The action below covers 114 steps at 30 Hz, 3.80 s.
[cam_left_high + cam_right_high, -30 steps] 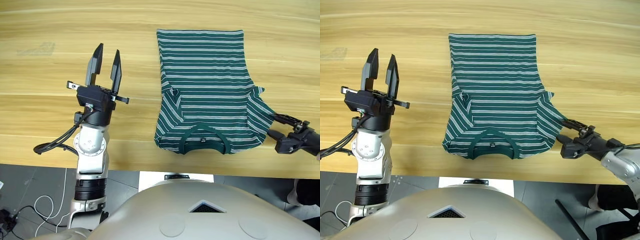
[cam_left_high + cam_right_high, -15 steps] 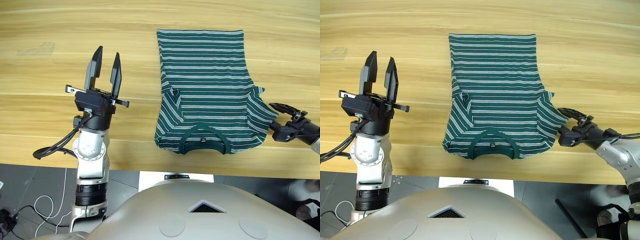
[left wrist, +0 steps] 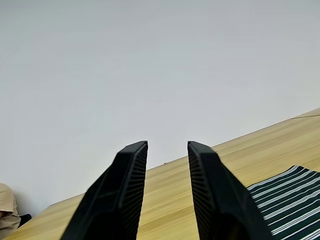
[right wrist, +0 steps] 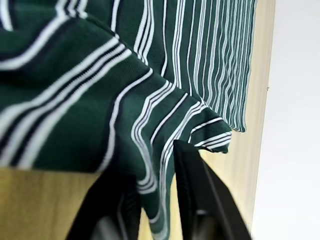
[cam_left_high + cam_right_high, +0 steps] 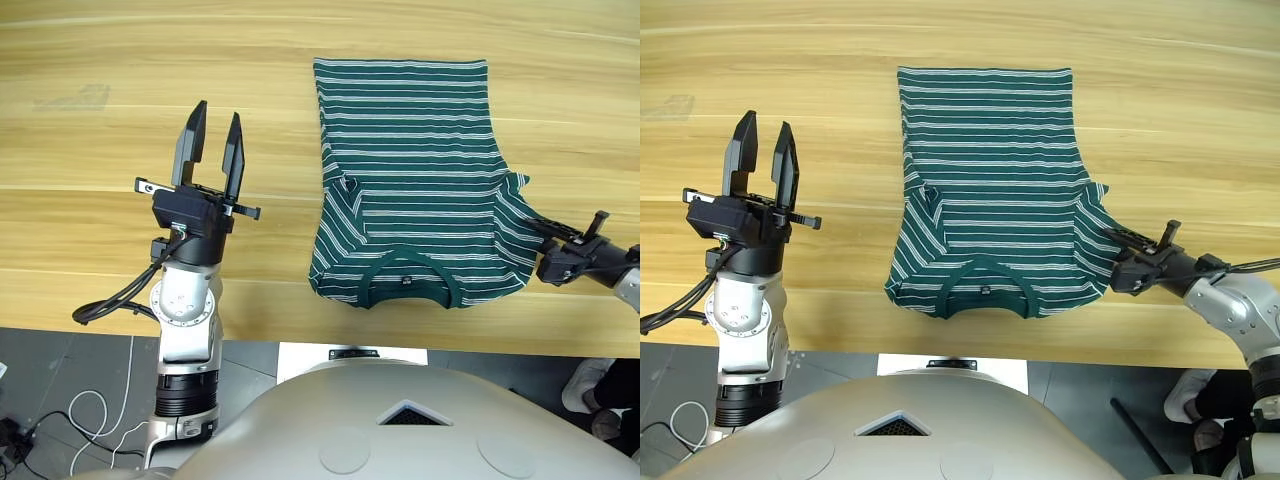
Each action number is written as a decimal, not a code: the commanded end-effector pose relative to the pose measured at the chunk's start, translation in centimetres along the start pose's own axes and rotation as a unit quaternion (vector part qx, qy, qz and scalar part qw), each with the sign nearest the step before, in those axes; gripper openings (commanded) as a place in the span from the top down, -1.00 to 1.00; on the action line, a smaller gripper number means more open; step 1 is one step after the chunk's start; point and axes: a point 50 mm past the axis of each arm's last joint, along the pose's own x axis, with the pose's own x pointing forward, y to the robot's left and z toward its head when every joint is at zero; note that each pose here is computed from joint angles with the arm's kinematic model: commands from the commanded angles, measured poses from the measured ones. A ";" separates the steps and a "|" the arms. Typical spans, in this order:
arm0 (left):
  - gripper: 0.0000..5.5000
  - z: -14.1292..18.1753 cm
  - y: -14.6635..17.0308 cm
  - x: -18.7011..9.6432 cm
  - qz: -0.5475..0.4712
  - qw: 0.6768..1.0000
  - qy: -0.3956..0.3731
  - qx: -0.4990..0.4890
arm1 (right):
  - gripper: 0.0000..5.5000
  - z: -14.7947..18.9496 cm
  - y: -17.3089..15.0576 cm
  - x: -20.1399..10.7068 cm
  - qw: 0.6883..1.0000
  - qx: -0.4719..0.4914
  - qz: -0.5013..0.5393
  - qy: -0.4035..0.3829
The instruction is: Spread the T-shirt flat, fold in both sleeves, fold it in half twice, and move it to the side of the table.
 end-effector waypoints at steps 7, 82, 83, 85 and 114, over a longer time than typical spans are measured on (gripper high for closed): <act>0.45 -0.6 -0.4 -1.0 0.003 1.000 0.014 0.000 | 0.98 -1.1 -1.4 0.3 0.999 0.001 -0.026 0.025; 0.30 -6.7 3.0 -0.9 -0.435 0.811 0.122 0.371 | 0.19 1.8 -3.5 0.0 0.999 -0.034 -0.008 -0.005; 0.25 -6.9 2.8 -0.8 -0.449 0.801 0.121 0.378 | 0.12 2.0 -2.9 0.5 0.999 -0.044 0.024 -0.012; 0.13 -7.2 2.4 -0.6 -0.476 0.784 0.116 0.382 | -0.01 2.7 -2.2 1.3 0.995 -0.053 0.072 -0.034; -0.06 -5.6 -1.5 -7.0 -0.676 0.676 0.099 0.276 | -0.50 5.5 -1.0 -1.0 0.953 -0.071 0.239 -0.170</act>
